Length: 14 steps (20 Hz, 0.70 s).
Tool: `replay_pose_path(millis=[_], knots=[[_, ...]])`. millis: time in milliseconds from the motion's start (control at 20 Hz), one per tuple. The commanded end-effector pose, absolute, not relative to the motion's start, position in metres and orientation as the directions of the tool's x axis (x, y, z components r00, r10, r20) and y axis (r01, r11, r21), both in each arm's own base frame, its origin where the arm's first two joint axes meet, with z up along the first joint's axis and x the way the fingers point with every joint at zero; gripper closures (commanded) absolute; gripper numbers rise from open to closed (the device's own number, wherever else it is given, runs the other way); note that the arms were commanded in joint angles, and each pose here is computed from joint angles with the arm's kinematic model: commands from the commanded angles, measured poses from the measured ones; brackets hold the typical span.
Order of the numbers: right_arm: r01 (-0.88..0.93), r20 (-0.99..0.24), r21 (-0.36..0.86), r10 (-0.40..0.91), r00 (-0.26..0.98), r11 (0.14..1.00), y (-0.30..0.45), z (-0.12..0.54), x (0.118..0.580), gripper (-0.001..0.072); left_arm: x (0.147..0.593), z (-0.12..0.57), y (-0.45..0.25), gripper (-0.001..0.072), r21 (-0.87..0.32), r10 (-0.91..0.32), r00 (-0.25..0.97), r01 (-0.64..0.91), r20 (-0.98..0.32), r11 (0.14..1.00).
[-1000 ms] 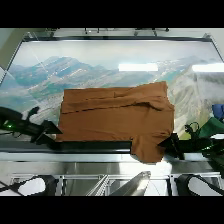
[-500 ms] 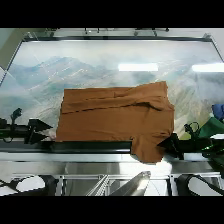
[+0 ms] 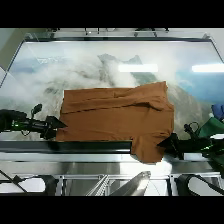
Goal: Fold the shirts.
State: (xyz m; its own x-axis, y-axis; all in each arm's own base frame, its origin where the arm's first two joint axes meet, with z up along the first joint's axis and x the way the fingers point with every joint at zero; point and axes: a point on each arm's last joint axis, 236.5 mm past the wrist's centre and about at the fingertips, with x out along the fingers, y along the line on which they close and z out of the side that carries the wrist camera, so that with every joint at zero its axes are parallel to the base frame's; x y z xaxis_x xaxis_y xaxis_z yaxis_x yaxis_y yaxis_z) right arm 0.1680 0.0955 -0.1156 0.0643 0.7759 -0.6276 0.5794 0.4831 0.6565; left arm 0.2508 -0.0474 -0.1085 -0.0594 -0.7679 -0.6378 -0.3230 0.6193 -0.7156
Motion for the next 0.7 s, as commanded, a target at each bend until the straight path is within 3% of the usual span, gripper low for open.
replay_pose_path(millis=[0,100,150,200,450,500,550,600,650], knots=[[0.587,-0.722,0.615,0.675,0.151,0.527,0.072,-0.138,0.189,0.0309,0.246,-0.114,-0.062,0.0107,-0.703,-0.750,-0.117,-0.278,-0.651,0.654],[0.587,-0.724,0.614,0.672,0.153,0.528,0.071,-0.138,0.189,0.0309,0.244,-0.112,-0.063,0.0355,-0.708,-0.755,-0.126,-0.278,-0.643,0.649],[0.588,-0.724,0.614,0.672,0.155,0.527,0.071,-0.138,0.190,0.0309,0.243,-0.111,-0.063,0.0605,-0.709,-0.756,-0.129,-0.277,-0.641,0.648],[0.588,-0.727,0.613,0.668,0.159,0.527,0.070,-0.139,0.191,0.0309,0.243,-0.111,-0.064,0.0680,-0.712,-0.757,-0.131,-0.268,-0.640,0.648],[0.575,-0.708,0.648,0.672,0.215,0.499,0.073,-0.136,0.202,0.0317,0.242,-0.110,-0.064,0.0680,-0.714,-0.759,-0.133,-0.268,-0.638,0.647],[0.571,-0.695,0.663,0.682,0.227,0.485,0.075,-0.134,0.204,0.0432,0.241,-0.110,-0.064,0.0681,-0.715,-0.761,-0.136,-0.269,-0.635,0.645],[0.554,-0.675,0.683,0.700,0.232,0.476,0.079,-0.129,0.205,0.0607,0.240,-0.109,-0.065,0.0680,-0.717,-0.763,-0.140,-0.269,-0.631,0.643],[0.534,-0.645,0.710,0.728,0.233,0.459,0.086,-0.122,0.205,0.0687,0.239,-0.107,-0.066,0.0681,-0.722,-0.768,-0.148,-0.270,-0.623,0.637],[0.511,-0.612,0.738,0.756,0.232,0.441,0.093,-0.113,0.205,0.0687,0.237,-0.103,-0.069,0.0681,-0.733,-0.779,-0.157,-0.271,-0.606,0.625]])
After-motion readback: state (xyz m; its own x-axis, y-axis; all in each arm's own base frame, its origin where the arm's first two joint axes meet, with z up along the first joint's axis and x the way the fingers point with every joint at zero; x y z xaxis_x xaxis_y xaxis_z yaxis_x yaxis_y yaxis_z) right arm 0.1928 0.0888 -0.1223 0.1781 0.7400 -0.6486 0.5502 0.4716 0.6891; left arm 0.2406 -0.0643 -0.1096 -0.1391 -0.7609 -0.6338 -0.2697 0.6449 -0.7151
